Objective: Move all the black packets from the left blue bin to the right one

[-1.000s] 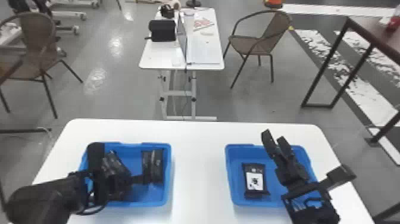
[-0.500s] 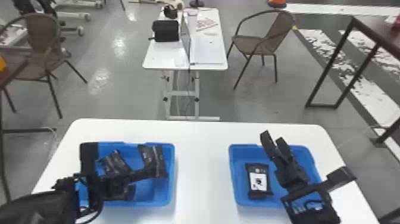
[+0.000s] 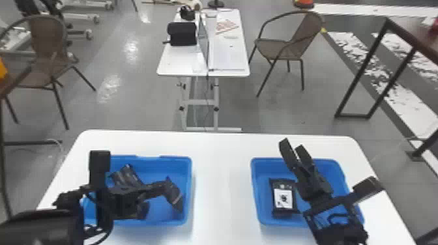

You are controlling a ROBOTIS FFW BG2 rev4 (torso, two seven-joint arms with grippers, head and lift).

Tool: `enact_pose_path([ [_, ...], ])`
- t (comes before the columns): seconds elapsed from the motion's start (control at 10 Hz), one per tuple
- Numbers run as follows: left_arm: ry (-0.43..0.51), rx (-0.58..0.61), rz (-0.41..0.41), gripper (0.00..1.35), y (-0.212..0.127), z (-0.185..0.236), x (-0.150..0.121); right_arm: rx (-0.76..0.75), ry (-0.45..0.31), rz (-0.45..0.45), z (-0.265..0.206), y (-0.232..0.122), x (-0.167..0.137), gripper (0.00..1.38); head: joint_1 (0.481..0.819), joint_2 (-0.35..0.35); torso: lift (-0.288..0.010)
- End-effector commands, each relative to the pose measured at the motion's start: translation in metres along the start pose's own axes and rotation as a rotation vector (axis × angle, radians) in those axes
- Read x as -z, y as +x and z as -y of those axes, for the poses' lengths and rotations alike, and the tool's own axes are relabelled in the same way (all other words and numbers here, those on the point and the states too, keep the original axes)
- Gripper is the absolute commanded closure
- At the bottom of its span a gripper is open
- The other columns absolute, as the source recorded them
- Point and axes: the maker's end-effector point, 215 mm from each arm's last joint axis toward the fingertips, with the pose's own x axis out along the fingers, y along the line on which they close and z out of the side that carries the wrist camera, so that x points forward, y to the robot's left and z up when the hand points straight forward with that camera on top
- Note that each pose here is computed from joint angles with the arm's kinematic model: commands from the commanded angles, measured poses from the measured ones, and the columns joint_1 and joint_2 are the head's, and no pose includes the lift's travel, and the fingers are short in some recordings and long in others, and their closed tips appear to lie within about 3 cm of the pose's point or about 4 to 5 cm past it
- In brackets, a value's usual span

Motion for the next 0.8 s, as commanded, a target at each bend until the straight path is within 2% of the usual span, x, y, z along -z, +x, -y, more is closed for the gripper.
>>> enact_pose_path([
  [0.0, -0.005, -0.015, -0.009, 1.21, -0.004, -0.002, 0.002, 0.000, 0.005, -0.004, -0.001, -0.001, 0.002, 0.29, 0.695, -0.050, 0.000],
  [0.1, 0.005, -0.004, -0.005, 1.21, -0.005, -0.001, -0.003, -0.001, 0.004, -0.002, -0.001, -0.001, 0.001, 0.29, 0.695, -0.048, 0.000],
  [0.5, 0.061, 0.032, 0.121, 1.21, -0.016, 0.012, -0.073, -0.020, 0.002, -0.022, -0.009, 0.001, 0.007, 0.29, 0.695, -0.044, 0.000],
  [0.6, 0.070, 0.038, 0.155, 1.21, -0.019, 0.014, -0.090, -0.040, -0.050, -0.048, -0.014, 0.001, 0.010, 0.29, 0.695, -0.036, 0.000],
  [0.7, 0.084, 0.045, 0.182, 1.21, -0.020, 0.016, -0.109, -0.071, -0.154, -0.091, -0.021, 0.003, 0.012, 0.29, 0.695, -0.032, 0.000],
])
